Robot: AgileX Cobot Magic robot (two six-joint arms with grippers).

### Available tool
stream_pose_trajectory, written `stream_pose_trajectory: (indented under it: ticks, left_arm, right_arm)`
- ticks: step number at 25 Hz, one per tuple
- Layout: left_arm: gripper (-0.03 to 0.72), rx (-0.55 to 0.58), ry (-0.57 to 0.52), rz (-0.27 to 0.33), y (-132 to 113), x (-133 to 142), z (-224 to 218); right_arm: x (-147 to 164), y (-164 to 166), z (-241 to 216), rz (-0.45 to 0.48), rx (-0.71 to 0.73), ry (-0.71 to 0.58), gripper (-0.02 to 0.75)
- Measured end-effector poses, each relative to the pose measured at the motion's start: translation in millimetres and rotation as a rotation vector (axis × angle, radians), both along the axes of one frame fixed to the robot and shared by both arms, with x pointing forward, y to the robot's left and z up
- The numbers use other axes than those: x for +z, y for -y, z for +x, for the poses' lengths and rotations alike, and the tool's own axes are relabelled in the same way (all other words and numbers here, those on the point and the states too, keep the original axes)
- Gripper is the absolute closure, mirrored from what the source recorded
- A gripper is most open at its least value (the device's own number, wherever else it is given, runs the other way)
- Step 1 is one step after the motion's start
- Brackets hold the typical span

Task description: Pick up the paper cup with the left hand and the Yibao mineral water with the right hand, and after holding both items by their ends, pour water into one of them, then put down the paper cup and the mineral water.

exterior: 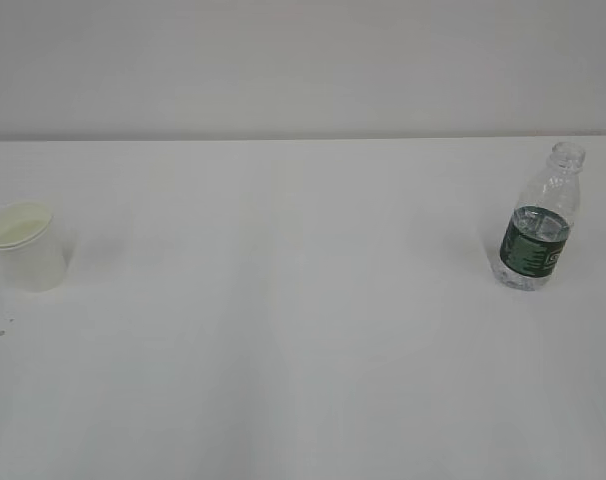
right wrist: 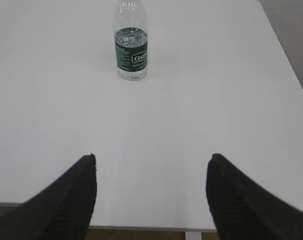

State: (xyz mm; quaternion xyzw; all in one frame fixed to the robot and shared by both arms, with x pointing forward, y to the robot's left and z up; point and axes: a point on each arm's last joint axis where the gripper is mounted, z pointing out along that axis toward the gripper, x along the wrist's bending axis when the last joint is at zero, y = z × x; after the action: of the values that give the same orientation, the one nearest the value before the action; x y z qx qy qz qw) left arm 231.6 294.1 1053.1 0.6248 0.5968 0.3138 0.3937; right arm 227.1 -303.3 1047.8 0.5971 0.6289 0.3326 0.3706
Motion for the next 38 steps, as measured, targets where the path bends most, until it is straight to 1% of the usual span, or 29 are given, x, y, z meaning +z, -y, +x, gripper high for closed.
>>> stream_pose_trajectory:
  ticks: [38]
  left_arm:
    - [0.151,0.000,0.000,0.000,0.0,0.0,0.0]
  right_arm:
    - [0.0,0.0,0.0,0.000,0.000,0.000,0.218]
